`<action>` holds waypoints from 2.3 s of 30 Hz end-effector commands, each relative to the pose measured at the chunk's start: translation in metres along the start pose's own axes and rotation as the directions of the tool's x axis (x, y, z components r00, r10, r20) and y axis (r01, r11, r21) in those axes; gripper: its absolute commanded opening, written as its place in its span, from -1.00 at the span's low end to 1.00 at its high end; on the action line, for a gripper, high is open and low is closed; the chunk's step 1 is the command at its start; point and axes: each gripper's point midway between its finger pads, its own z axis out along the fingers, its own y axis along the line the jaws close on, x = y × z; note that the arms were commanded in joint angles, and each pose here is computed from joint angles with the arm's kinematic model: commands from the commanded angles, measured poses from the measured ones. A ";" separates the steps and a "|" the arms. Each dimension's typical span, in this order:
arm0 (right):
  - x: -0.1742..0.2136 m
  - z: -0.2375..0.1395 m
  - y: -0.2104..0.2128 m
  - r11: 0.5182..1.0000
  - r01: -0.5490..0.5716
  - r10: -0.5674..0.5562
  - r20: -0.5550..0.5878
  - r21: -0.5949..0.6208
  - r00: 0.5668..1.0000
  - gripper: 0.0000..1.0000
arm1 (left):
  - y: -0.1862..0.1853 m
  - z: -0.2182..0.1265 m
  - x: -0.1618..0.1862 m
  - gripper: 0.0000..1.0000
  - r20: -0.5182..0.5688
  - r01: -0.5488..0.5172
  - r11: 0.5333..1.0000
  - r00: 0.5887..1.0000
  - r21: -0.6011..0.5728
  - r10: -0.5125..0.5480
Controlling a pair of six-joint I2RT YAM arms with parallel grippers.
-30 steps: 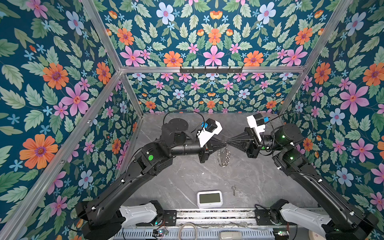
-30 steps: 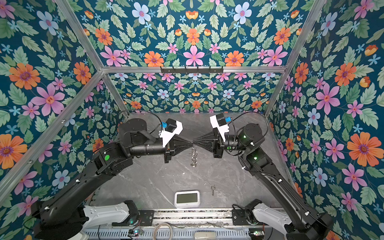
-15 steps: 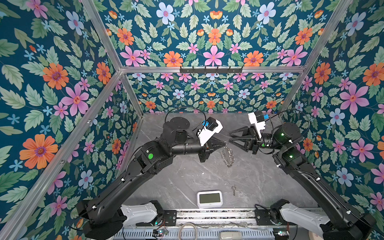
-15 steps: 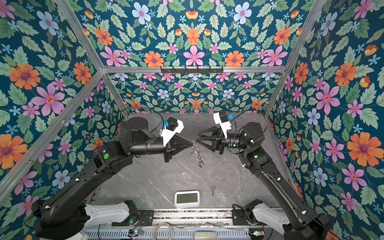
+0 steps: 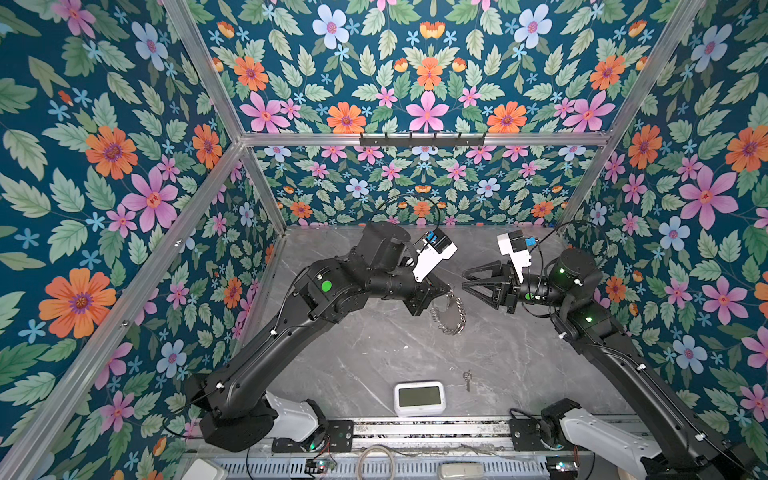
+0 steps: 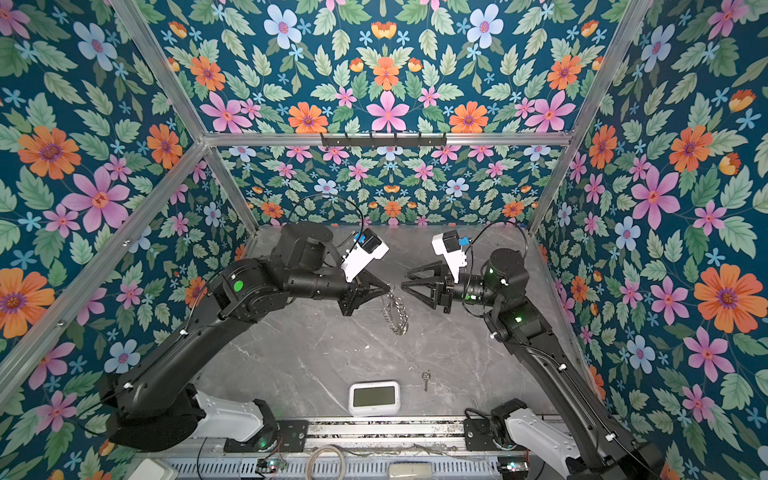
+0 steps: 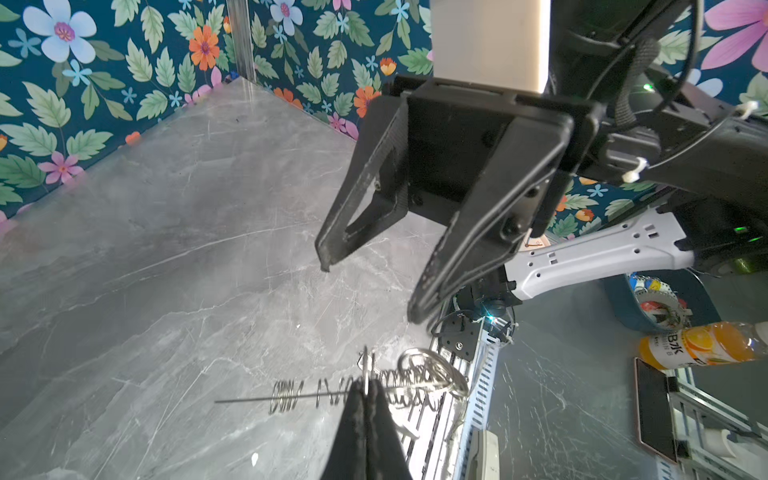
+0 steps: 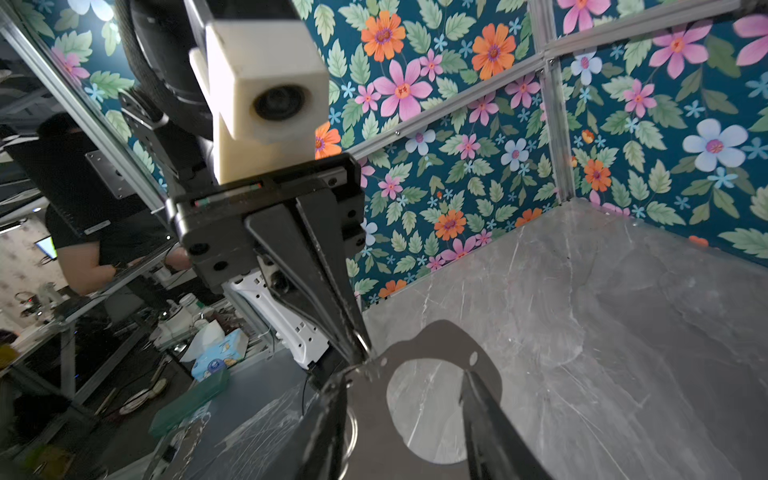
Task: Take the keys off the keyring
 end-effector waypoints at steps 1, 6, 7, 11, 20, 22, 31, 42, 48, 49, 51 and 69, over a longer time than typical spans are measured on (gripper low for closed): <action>0.013 0.001 0.008 0.995 0.052 -0.058 -0.067 -0.083 0.996 -0.13 | 0.001 0.001 0.011 -1.00 -0.064 0.040 0.999 0.997 -0.005 -0.040; 0.021 0.006 0.011 0.985 0.022 -0.043 -0.120 -0.170 0.992 -0.14 | -0.007 0.006 0.014 -1.00 -0.081 0.043 0.998 0.996 0.055 -0.039; 0.022 0.006 0.013 0.982 0.018 -0.042 -0.123 -0.190 0.991 -0.16 | -0.009 0.006 0.014 -1.00 -0.081 0.041 0.997 0.996 0.063 -0.035; 0.024 0.006 0.014 0.977 0.011 -0.038 -0.126 -0.211 0.991 -0.28 | -0.008 0.007 0.013 -1.00 -0.078 0.033 0.998 0.997 0.060 -0.028; 0.018 0.014 0.012 0.973 -0.009 -0.021 -0.126 -0.230 0.992 -0.42 | -0.008 0.010 0.012 -1.00 -0.079 0.030 0.997 0.997 0.067 -0.024; 0.017 0.015 0.012 0.973 -0.007 -0.023 -0.126 -0.233 0.992 -0.47 | -0.008 0.010 0.012 -1.00 -0.079 0.028 0.997 0.997 0.065 -0.023; 0.020 0.018 0.015 0.968 -0.010 -0.025 -0.134 -0.252 0.991 -0.93 | -0.006 0.009 0.008 -1.00 -0.064 0.025 0.998 0.998 0.053 -0.022; -0.004 0.017 0.018 0.975 0.048 -0.048 0.005 -0.215 0.999 -1.00 | -0.008 0.003 -0.001 -0.69 0.015 0.010 0.998 1.000 0.055 -0.010; -0.014 0.015 0.022 0.977 0.066 -0.058 0.048 -0.204 0.997 -1.00 | -0.007 -0.004 -0.006 -0.79 0.106 -0.014 0.999 0.994 0.042 0.009; -0.015 0.015 0.022 0.976 0.064 -0.055 0.050 -0.206 0.997 -1.00 | -0.008 -0.004 -0.006 -0.83 0.116 -0.017 0.999 0.993 0.046 0.011; -0.016 0.015 0.023 0.976 0.063 -0.052 0.055 -0.209 0.997 -1.00 | -0.008 -0.005 -0.008 -0.92 0.128 -0.022 0.999 0.992 0.046 0.016; -0.024 0.014 0.027 0.979 0.056 -0.032 0.123 -0.198 0.992 -1.00 | -0.010 0.001 -0.016 -0.82 0.180 -0.009 0.997 0.984 0.077 -0.005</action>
